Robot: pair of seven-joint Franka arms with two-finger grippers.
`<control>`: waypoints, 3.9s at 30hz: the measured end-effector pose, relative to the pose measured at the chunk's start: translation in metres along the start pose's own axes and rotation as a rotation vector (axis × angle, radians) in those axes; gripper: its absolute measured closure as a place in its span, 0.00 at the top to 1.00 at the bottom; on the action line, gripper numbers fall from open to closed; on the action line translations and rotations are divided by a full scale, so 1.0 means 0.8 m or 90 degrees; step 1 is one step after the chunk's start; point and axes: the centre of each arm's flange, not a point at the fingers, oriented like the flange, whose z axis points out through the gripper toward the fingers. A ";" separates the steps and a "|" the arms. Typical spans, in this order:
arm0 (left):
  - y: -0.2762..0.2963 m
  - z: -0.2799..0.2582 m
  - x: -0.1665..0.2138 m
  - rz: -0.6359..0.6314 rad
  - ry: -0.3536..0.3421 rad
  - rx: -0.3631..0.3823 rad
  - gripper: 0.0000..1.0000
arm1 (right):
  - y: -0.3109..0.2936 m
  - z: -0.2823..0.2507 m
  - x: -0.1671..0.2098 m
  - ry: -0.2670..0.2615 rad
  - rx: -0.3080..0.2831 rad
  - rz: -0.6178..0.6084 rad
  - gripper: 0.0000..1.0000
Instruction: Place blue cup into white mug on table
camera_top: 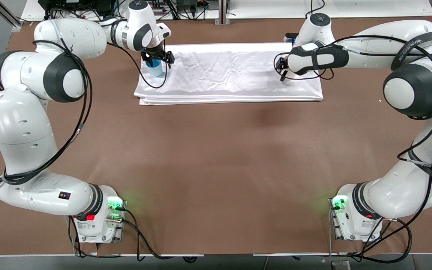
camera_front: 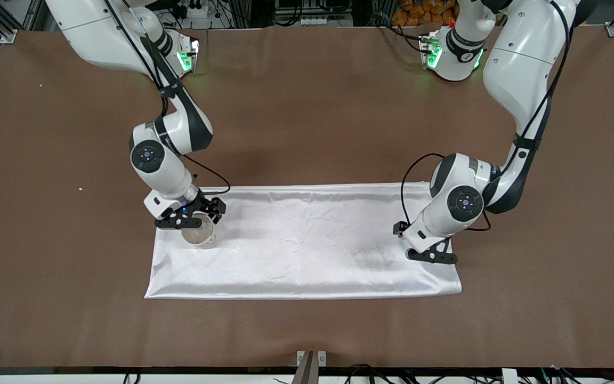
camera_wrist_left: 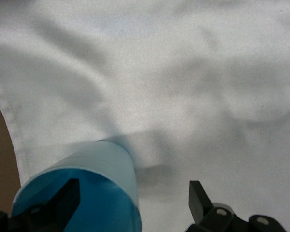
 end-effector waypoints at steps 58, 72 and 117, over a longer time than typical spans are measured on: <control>-0.012 -0.069 0.017 0.008 0.038 0.007 0.04 | -0.215 -0.052 -0.095 -0.074 0.077 0.041 0.08; -0.022 -0.317 -0.048 0.011 0.020 0.054 0.04 | -0.353 -0.055 -0.243 -0.088 0.098 0.083 0.08; -0.036 -0.464 -0.176 0.017 -0.009 0.085 0.04 | -0.413 -0.028 -0.345 -0.061 0.021 0.183 0.92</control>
